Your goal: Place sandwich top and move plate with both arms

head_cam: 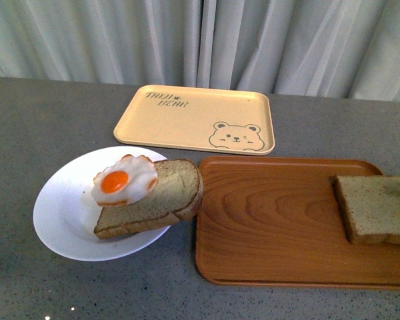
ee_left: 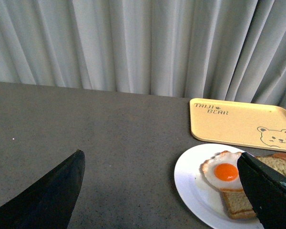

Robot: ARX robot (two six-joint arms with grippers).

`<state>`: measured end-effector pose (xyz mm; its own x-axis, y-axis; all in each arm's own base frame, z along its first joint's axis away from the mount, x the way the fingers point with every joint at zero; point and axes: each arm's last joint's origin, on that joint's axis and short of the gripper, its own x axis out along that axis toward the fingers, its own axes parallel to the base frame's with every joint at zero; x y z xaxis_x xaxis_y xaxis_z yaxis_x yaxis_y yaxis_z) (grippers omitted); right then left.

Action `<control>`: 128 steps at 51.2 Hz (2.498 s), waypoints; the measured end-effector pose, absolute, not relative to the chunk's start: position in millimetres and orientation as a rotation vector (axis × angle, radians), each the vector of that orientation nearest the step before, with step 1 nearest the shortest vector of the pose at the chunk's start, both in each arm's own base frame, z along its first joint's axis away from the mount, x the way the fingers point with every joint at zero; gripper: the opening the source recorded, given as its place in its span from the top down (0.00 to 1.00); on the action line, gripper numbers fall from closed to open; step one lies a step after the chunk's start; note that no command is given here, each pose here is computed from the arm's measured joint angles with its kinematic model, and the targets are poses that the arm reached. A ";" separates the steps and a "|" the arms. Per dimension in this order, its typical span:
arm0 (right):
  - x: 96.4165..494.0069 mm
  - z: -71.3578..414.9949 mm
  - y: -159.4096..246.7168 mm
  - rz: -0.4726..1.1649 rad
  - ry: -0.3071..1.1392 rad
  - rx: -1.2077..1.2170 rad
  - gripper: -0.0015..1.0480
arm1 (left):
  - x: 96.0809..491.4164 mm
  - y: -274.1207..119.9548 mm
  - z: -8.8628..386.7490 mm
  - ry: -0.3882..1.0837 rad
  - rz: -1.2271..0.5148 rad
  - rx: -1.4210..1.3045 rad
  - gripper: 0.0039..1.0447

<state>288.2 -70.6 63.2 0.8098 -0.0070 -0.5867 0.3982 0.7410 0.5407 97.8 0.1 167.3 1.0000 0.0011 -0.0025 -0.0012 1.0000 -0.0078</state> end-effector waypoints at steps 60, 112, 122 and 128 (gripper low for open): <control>406.5 180.7 211.8 0.422 0.485 0.799 0.97 | 97.8 0.1 167.3 0.002 0.001 -0.008 0.08; 362.1 128.2 223.7 0.368 0.631 0.696 0.52 | 97.8 0.1 167.3 0.002 0.001 -0.008 0.08; 345.0 161.2 189.8 0.308 0.473 0.618 0.11 | 97.8 0.1 167.3 0.002 0.001 -0.008 0.08; 334.2 178.2 164.5 0.268 0.379 0.567 0.09 | 97.8 0.1 167.3 0.002 0.001 -0.008 0.08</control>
<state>334.2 164.5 178.2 0.8970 0.3478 -0.2728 -0.1424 0.8116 0.5665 97.8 0.1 167.3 1.0000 0.0011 -0.0025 -0.0012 1.0000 -0.0078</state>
